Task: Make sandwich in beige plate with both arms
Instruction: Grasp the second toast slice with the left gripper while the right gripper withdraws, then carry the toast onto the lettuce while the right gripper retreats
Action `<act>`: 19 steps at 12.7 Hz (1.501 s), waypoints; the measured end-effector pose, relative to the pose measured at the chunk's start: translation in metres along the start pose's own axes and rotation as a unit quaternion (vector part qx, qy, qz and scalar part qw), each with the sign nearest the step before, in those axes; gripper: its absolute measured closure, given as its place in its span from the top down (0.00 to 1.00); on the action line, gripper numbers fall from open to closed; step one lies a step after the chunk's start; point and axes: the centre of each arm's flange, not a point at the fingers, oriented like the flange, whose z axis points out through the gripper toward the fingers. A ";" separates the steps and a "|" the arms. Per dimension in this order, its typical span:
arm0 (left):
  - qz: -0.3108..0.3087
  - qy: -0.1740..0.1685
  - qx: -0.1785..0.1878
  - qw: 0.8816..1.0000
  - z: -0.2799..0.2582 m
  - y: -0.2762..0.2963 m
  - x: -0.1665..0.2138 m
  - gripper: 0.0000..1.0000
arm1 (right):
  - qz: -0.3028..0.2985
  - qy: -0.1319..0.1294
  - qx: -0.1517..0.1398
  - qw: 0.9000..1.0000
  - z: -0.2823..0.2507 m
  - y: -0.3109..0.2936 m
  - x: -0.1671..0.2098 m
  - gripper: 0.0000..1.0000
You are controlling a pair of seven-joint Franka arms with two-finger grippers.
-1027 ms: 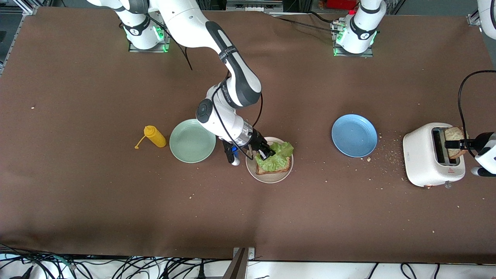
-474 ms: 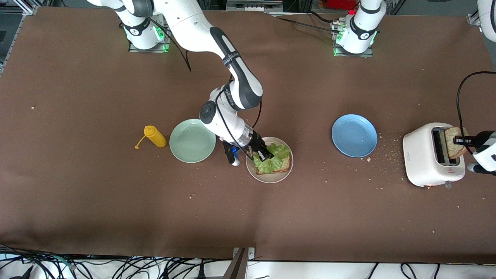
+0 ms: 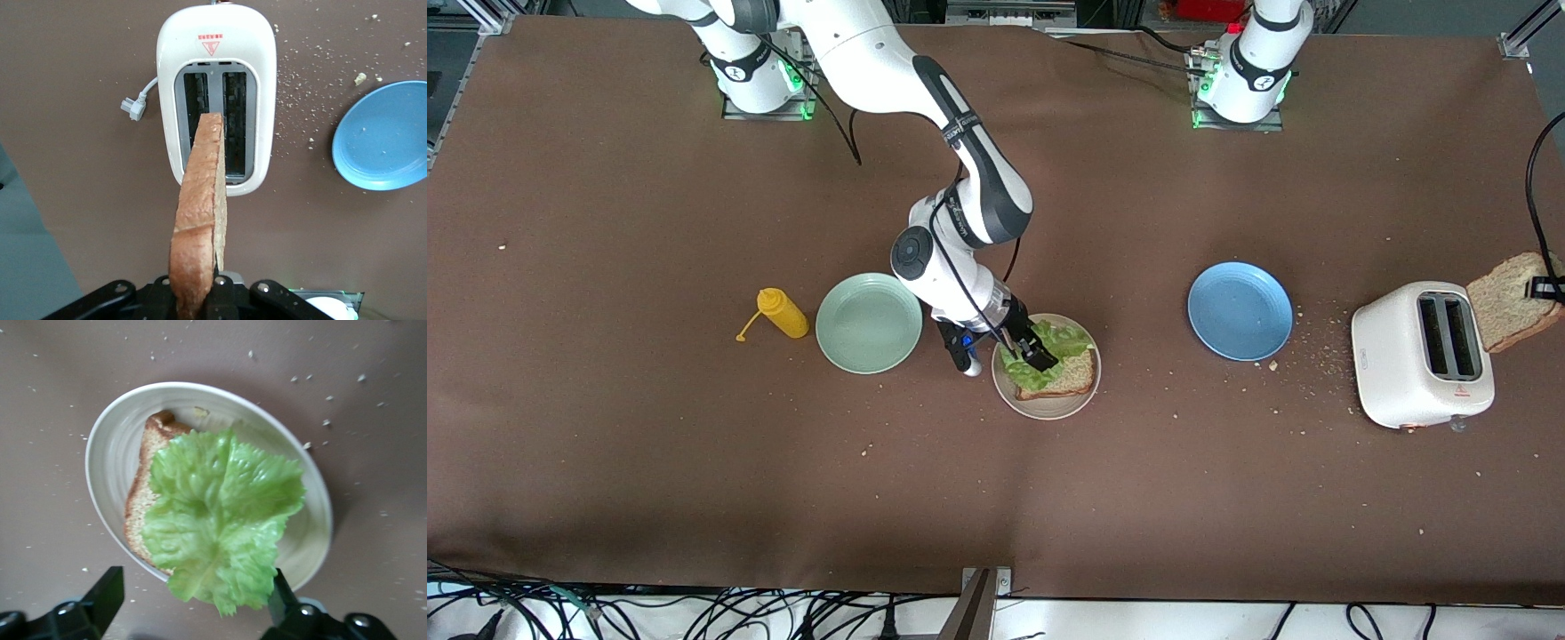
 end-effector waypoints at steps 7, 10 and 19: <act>0.122 0.003 -0.251 0.960 0.002 0.148 0.040 0.08 | -0.104 0.064 -0.144 0.982 -0.121 -0.018 0.024 1.00; 0.118 -0.063 -0.356 0.925 0.062 0.267 0.100 0.08 | -0.156 0.056 -0.181 0.969 -0.194 -0.020 0.061 1.00; 0.037 -0.026 -0.420 0.907 0.144 0.495 0.163 0.08 | -0.282 0.000 -0.235 0.930 -0.337 0.008 0.161 1.00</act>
